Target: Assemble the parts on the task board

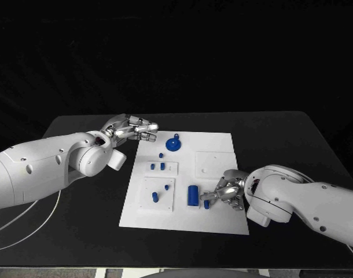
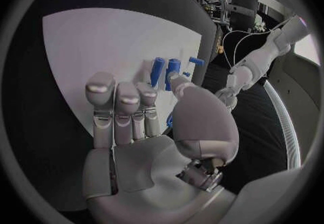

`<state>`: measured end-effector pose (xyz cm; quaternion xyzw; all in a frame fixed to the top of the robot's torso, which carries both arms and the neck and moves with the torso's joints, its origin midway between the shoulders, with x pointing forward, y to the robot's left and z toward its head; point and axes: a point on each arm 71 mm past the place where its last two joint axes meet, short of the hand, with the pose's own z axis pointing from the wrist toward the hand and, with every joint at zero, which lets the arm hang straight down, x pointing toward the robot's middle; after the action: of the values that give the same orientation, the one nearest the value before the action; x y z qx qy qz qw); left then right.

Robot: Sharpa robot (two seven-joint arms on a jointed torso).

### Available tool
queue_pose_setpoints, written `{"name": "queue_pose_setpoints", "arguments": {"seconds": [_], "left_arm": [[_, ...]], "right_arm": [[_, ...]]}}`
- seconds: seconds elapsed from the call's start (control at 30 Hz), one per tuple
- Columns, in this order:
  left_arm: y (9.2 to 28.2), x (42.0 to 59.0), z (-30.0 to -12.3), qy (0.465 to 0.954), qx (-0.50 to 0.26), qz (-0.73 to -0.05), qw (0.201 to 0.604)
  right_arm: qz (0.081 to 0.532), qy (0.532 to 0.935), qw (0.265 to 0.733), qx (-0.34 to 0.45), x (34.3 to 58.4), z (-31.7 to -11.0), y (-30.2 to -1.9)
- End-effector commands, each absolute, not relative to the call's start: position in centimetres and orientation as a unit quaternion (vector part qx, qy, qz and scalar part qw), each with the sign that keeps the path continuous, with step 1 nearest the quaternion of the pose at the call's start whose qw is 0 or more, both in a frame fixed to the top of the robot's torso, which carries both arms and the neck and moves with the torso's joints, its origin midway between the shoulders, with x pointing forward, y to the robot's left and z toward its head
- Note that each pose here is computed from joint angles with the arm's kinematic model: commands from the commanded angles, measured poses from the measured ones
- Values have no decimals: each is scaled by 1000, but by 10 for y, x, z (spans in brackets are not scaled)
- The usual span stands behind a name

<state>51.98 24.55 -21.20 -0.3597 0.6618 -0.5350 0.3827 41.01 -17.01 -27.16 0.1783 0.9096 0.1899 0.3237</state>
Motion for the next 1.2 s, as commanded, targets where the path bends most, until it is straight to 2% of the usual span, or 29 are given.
{"name": "queue_pose_setpoints", "arguments": {"seconds": [0.03, 0.7, 1.2], "left_arm": [[244, 519, -212, 663, -356, -539, 378], [247, 519, -212, 667, -355, -534, 379], [247, 519, -213, 670, -353, -532, 378]], "right_arm": [[196, 913, 313, 172, 407, -273, -167], [224, 922, 288, 129, 398, -269, -176], [215, 924, 293, 115, 397, -271, -178]]}}
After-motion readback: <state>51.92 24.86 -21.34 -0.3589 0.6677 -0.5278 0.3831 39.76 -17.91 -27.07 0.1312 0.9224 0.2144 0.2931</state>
